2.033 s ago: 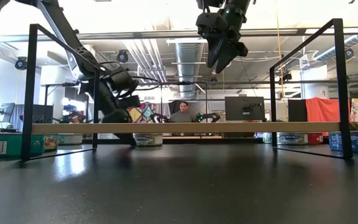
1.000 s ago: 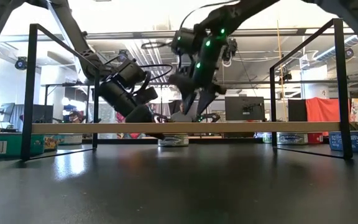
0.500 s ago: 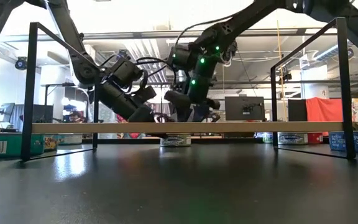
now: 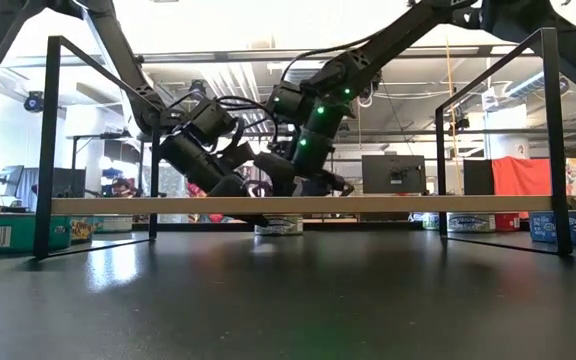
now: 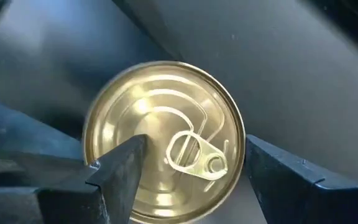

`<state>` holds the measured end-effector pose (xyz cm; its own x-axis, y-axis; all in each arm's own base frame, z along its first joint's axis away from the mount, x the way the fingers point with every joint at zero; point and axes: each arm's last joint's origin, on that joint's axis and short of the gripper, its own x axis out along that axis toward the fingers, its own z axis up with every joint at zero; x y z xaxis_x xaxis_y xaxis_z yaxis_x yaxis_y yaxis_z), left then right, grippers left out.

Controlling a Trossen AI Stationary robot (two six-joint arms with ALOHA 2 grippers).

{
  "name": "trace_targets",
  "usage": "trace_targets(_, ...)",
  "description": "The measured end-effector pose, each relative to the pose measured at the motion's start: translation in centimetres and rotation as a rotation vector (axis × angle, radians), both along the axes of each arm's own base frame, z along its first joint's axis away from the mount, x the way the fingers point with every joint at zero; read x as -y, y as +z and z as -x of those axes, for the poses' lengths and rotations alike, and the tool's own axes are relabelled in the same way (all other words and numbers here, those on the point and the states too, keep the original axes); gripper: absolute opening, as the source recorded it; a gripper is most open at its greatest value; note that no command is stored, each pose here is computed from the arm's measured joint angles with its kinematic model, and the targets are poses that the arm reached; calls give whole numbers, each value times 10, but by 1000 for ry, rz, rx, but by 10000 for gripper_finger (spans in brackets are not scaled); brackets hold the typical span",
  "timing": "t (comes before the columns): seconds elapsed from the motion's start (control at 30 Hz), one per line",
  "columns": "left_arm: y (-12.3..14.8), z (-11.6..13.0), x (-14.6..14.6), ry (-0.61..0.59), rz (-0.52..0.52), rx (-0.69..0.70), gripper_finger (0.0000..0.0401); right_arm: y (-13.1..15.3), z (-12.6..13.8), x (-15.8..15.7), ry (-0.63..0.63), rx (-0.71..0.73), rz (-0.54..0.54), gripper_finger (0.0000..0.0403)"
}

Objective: Stack canned seafood by type on shelf
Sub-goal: Put the top left green tuna can on the shelf

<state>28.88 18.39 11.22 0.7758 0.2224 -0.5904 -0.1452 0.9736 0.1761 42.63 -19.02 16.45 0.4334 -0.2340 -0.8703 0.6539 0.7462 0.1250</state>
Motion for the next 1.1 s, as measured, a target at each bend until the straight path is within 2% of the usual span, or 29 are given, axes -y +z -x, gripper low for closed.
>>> trace_targets(0.13, 0, 0, 0, 0, 4, 2, 361, 7, 4, 5, -11, -11, -6, 269)
trace_targets(0.27, 0, 1, 0, -1, 7, 0, 361, 33, 12, 7, -8, -28, 20, 274)
trace_targets(0.4, 1, 0, -1, -1, 16, -11, 361, 45, 28, 8, -92, -131, 42, 271)
trace_targets(0.5, 2, -2, -2, -1, 14, -10, 361, 35, 41, 12, -168, -235, 10, 262)
trace_targets(0.63, 2, -2, -2, -2, 14, -12, 361, 10, 42, 17, -212, -272, -28, 246)
trace_targets(0.87, 0, 0, -2, 8, 16, -24, 361, -5, 20, 17, -178, -96, -133, 235)
trace_targets(1.1, -2, 2, -1, 13, 6, -7, 361, -5, 15, 15, -143, -72, -134, 235)
